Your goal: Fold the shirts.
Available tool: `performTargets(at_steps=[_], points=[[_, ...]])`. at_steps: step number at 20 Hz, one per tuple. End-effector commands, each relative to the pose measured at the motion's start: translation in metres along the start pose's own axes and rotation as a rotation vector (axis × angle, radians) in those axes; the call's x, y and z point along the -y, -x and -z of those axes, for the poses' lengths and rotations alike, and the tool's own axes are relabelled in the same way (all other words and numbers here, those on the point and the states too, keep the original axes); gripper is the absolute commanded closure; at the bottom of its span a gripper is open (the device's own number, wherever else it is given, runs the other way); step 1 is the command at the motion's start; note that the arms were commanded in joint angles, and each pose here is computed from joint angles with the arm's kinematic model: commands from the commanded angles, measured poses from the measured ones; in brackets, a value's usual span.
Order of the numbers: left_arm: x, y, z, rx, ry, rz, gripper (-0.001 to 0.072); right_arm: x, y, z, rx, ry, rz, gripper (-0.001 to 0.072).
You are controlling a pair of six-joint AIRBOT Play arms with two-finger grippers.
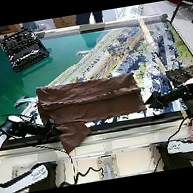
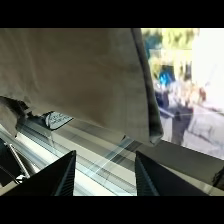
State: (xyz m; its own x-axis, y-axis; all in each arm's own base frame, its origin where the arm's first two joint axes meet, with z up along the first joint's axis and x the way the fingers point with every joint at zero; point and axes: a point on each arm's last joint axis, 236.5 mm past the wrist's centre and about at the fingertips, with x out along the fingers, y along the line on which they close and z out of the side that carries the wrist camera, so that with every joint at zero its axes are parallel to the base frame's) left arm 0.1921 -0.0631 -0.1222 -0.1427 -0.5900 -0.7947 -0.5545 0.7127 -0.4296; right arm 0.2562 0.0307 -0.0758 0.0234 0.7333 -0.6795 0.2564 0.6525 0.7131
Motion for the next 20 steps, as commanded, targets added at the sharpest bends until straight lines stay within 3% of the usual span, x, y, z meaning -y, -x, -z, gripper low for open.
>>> performTargets(at_steps=[1, 7, 11, 15, 20], points=[[0.003, -0.004, 0.005, -0.021, -0.023, -0.012, 0.0697, -0.002, 0.001, 0.000, 0.005, 0.004, -0.003, 0.0316], [-0.004, -0.003, 0.015, -0.062, -0.034, -0.039, 0.0699, 0.010, 0.002, -0.008, 0.038, -0.023, 0.051, 0.0311], [-0.004, -0.003, 0.016, -0.065, -0.043, -0.039, 0.0699, 0.059, 0.010, 0.022, -0.075, -0.095, 0.268, 0.0310], [-0.004, -0.003, 0.015, -0.062, -0.045, -0.039, 0.0699, 0.043, 0.006, 0.006, -0.012, -0.101, 0.195, 0.0310], [-0.004, -0.003, 0.015, -0.062, -0.052, -0.038, 0.0699, 0.041, -0.005, -0.004, 0.003, -0.067, 0.214, 0.0311]])
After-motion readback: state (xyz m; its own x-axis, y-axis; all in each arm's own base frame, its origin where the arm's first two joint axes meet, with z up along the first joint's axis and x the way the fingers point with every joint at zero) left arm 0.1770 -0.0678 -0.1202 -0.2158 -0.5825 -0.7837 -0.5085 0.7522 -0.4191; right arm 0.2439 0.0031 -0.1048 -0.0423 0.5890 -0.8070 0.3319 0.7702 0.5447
